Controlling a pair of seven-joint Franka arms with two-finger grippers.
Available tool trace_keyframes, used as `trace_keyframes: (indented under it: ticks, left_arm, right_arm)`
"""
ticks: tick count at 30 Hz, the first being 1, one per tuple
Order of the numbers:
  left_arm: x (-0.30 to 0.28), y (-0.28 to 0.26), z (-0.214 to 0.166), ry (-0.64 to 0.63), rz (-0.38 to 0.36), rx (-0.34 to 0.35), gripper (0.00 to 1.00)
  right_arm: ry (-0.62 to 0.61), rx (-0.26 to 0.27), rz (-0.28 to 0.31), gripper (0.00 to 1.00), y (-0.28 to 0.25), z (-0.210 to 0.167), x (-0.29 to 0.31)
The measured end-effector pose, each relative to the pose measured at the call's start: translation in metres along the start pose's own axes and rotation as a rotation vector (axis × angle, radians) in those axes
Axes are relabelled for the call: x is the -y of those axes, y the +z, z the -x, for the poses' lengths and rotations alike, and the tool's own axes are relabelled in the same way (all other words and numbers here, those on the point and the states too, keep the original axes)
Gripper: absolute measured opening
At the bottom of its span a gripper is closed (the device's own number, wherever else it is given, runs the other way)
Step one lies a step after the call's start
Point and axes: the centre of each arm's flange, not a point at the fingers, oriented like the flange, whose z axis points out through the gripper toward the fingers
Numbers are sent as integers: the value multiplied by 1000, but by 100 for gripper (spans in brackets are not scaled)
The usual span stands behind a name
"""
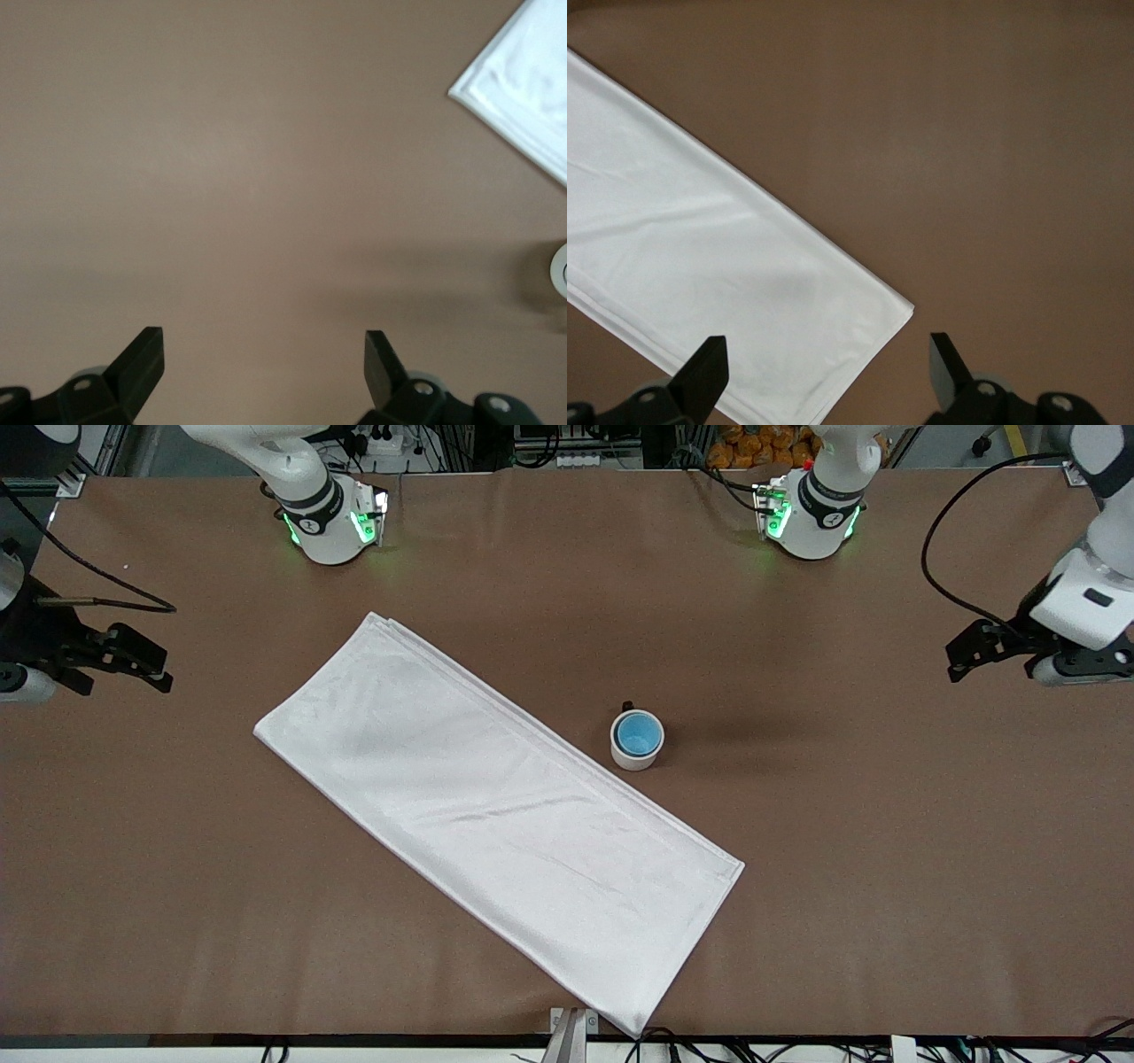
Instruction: Place blue cup into white mug on table
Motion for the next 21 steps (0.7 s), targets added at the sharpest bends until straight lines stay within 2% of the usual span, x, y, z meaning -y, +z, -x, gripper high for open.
trace_keyframes:
  ticks: [8, 17, 21]
  left_arm:
    - [9, -26, -23, 59, 16, 54, 100]
    - [11, -26, -15, 77, 40, 139, 100]
    - [11, -26, -13, 78, 42, 152, 100]
  right_arm:
    - [-4, -7, -4, 100, -12, 8, 2]
    - [-5, -2, -4, 100, -13, 9, 2]
    - [-6, -2, -4, 100, -12, 9, 2]
